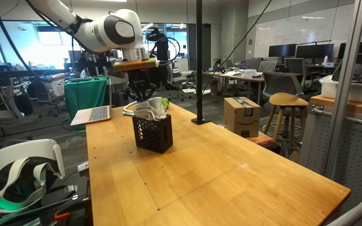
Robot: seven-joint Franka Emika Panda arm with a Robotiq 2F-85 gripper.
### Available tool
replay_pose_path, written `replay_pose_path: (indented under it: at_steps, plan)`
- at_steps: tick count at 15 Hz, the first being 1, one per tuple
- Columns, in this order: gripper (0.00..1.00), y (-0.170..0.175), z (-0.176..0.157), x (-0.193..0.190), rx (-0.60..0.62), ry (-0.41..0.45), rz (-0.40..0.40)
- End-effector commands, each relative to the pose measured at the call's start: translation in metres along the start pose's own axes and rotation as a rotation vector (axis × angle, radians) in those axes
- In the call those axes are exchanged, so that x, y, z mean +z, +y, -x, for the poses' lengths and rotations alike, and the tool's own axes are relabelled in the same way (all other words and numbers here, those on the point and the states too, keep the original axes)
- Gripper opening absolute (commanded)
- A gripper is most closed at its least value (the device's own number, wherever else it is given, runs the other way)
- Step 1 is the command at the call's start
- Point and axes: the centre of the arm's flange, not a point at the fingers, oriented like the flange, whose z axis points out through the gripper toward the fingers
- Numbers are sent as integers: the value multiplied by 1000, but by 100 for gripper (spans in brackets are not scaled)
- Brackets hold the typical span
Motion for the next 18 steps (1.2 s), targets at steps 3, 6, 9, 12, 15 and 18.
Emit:
replay_pose_path:
  at_steps: [3,6,9,12,15,18]
  plan:
    - [3,-4,28,-64,-27,56,108]
    - [3,-3,48,-82,-17,58,139]
    - [3,-1,62,-75,2,43,120]
    - [3,-2,64,-57,-5,20,81]
    - [3,-8,56,-36,-27,-11,43]
    - [3,-14,49,-22,-48,-32,17]
